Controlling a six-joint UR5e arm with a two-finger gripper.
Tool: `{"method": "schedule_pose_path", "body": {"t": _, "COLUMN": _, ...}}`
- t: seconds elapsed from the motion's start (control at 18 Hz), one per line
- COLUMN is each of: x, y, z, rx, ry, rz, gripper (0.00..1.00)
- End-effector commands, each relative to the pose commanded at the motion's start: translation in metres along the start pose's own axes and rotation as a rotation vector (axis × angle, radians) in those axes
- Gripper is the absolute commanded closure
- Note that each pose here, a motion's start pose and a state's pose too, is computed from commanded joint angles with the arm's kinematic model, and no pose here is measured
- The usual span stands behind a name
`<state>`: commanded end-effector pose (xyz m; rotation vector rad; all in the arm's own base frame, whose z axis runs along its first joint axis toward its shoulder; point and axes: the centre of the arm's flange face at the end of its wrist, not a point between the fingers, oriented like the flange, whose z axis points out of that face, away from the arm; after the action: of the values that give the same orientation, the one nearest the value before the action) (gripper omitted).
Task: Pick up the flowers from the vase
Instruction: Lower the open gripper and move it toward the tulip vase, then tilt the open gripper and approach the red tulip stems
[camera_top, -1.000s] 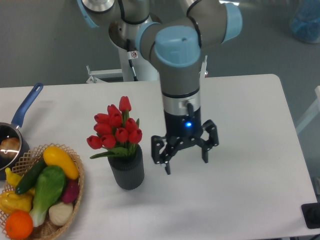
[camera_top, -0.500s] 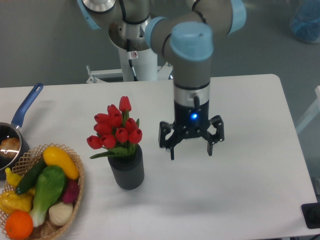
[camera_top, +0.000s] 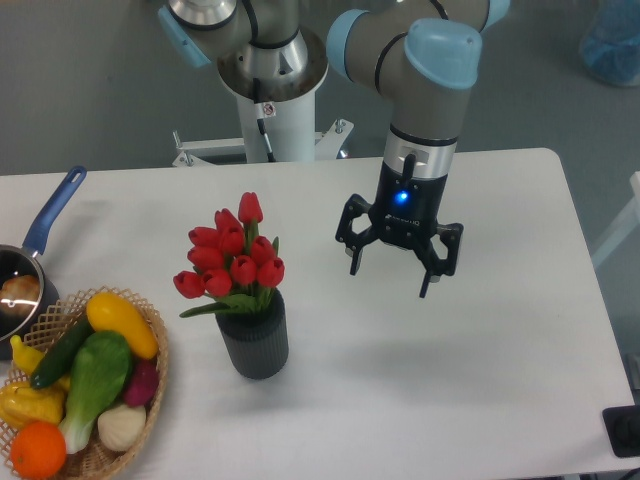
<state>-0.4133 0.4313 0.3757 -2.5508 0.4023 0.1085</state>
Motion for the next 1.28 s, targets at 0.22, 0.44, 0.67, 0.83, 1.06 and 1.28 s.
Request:
{"method": "schedule_pose_path", "body": {"t": 0.22, "x": 0.012, "y": 0.019, "z": 0.042, "rx": 0.061, "ry": 0.11, "rz": 0.158, "gripper": 0.0}}
{"method": "schedule_pose_path", "body": {"t": 0.44, "x": 0.036, "y": 0.034, "z": 0.06, "rx": 0.099, "ry": 0.203, "rz": 0.24, "gripper": 0.0}}
{"method": "schedule_pose_path", "body": {"t": 0.67, "x": 0.046, "y": 0.039, "z": 0.054, "rx": 0.268, "ry": 0.201, "rz": 0.228, "gripper": 0.0}}
{"method": "schedule_pose_path", "body": {"t": 0.83, "x": 0.045, "y": 0.051, "z": 0.04, "rx": 0.419, "ry": 0.188, "rz": 0.143, "gripper": 0.0}}
{"method": "schedule_pose_path", "body": {"t": 1.06, "x": 0.045, "y": 0.057, "z": 0.04, "rx": 0.481, "ry": 0.186, "rz": 0.108, "gripper": 0.0}}
{"method": "schedule_pose_path", "body": {"t": 1.28, "x": 0.049, "y": 0.048, "z": 0.044, "rx": 0.505, "ry": 0.202, "rz": 0.105, "gripper": 0.0}}
